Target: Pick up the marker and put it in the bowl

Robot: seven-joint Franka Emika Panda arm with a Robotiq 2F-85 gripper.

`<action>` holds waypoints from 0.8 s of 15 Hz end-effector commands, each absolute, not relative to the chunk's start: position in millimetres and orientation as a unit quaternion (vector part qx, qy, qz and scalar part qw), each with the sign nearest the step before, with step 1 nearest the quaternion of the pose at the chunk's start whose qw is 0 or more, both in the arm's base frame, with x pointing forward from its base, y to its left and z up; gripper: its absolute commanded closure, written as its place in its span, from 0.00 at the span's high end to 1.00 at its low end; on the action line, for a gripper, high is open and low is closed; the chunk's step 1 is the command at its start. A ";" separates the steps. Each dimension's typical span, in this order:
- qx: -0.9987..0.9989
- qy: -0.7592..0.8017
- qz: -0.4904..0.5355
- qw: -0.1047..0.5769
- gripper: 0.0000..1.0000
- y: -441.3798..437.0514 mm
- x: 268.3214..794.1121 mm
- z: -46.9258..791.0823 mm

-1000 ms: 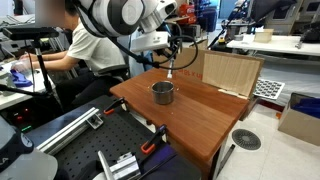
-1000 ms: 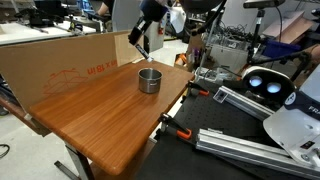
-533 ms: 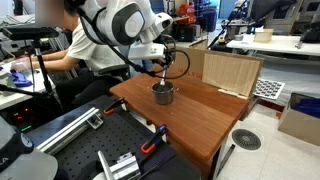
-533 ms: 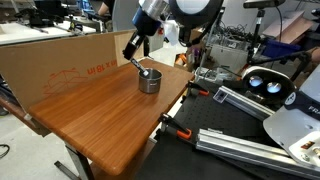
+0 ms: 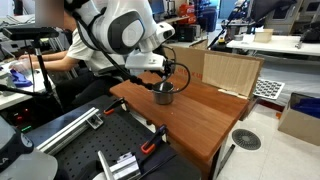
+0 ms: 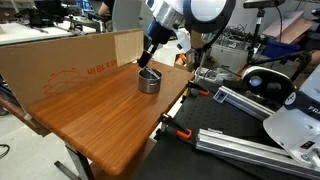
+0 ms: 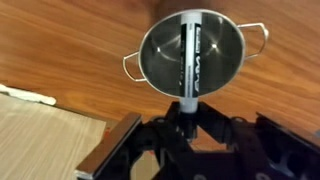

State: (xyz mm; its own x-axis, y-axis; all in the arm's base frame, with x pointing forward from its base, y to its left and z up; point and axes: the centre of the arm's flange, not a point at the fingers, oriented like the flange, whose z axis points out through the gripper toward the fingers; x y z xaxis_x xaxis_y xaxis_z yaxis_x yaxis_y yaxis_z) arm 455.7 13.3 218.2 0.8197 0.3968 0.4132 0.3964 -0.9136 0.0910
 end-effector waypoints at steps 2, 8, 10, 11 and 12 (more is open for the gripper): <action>0.959 0.207 0.191 -0.005 0.51 -5.8 458.5 230.2; 0.965 0.199 0.172 -0.007 0.88 -13.4 475.9 233.8; 0.965 0.197 0.171 -0.007 0.99 -14.8 479.5 238.0; 0.966 0.196 0.170 -0.007 1.00 -15.2 481.5 240.2; 0.966 0.194 0.169 -0.007 1.00 -14.8 483.0 242.8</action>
State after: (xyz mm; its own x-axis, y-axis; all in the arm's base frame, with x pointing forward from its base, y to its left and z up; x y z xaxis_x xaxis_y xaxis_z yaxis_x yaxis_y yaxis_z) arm 479.2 -8.3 229.4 0.8628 0.3689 0.3456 0.3694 -0.9268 0.0672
